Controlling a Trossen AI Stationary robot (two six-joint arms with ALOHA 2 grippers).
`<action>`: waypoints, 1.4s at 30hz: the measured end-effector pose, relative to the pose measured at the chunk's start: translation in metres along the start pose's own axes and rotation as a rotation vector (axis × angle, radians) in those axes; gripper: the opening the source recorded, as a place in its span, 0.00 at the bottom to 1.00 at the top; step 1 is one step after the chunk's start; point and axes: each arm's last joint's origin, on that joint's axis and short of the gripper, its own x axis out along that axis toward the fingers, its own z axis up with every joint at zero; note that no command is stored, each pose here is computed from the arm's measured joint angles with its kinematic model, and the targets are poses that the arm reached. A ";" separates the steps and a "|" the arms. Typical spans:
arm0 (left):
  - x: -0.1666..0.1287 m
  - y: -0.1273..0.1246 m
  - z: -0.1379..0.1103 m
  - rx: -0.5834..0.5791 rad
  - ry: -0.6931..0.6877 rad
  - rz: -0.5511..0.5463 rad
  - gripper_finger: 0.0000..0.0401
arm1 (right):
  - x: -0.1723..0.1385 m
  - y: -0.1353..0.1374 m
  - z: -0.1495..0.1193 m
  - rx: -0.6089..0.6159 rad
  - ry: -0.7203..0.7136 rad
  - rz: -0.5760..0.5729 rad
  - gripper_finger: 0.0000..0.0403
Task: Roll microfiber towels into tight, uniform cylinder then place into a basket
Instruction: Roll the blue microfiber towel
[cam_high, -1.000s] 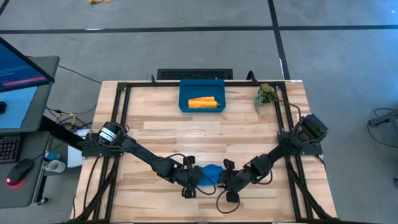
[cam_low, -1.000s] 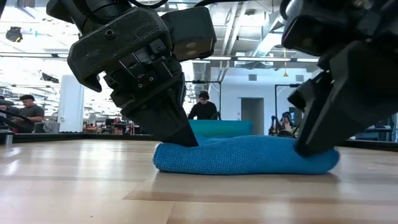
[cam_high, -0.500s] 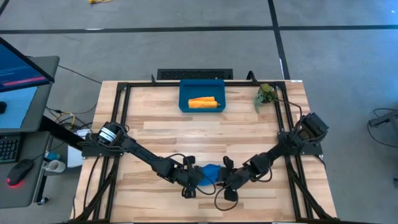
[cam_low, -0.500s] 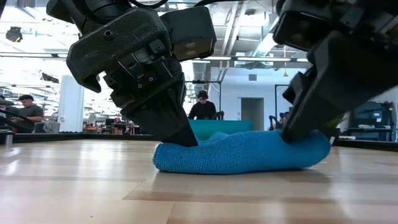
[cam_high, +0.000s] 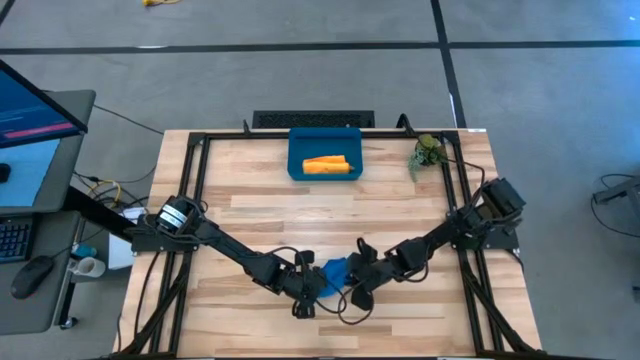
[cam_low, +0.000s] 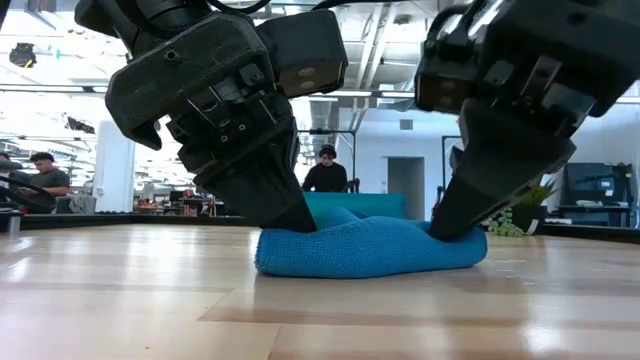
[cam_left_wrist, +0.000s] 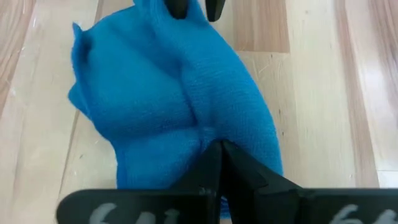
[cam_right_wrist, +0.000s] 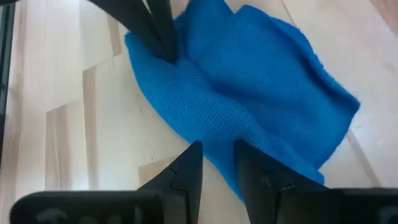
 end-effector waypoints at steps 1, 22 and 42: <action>-0.001 0.000 0.001 0.007 -0.002 -0.002 0.00 | 0.001 -0.002 0.001 0.011 0.009 0.005 0.29; -0.069 -0.027 0.003 0.230 -0.114 0.227 0.00 | 0.021 -0.010 0.010 0.259 -0.007 0.115 0.29; -0.070 -0.041 -0.001 0.311 -0.105 0.127 0.47 | 0.022 -0.018 0.017 0.395 -0.056 0.072 0.29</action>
